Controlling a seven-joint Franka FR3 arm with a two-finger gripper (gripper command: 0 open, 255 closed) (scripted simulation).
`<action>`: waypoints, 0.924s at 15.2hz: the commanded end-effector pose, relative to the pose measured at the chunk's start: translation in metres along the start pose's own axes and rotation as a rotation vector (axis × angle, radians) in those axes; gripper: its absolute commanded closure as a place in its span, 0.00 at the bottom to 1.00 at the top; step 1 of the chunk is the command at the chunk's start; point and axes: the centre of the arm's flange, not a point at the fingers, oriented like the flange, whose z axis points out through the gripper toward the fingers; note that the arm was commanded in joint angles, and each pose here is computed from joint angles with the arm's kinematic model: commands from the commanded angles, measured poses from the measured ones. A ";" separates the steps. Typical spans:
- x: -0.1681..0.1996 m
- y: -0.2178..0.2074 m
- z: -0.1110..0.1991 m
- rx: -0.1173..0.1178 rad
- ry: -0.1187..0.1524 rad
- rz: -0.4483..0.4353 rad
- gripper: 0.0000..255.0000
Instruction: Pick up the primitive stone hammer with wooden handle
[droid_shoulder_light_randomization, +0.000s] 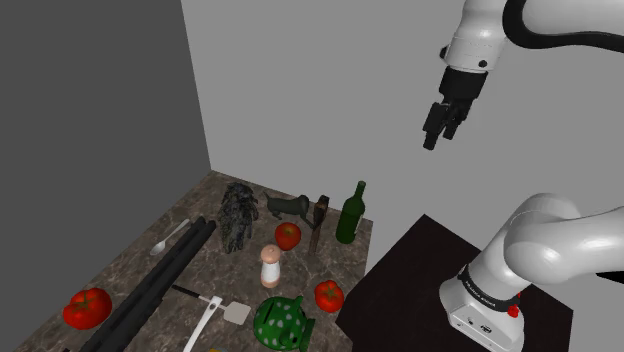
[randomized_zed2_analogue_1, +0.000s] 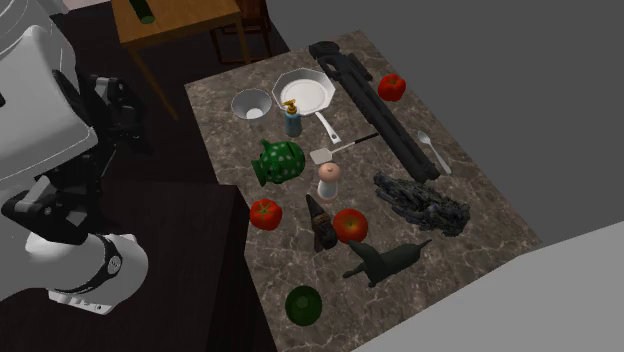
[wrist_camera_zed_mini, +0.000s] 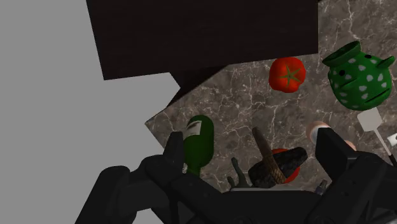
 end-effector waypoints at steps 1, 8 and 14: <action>0.000 0.000 0.000 0.000 0.000 0.000 0.00; 0.046 -0.036 0.070 0.008 0.006 0.175 0.00; 0.091 -0.061 0.129 0.016 0.010 0.325 0.00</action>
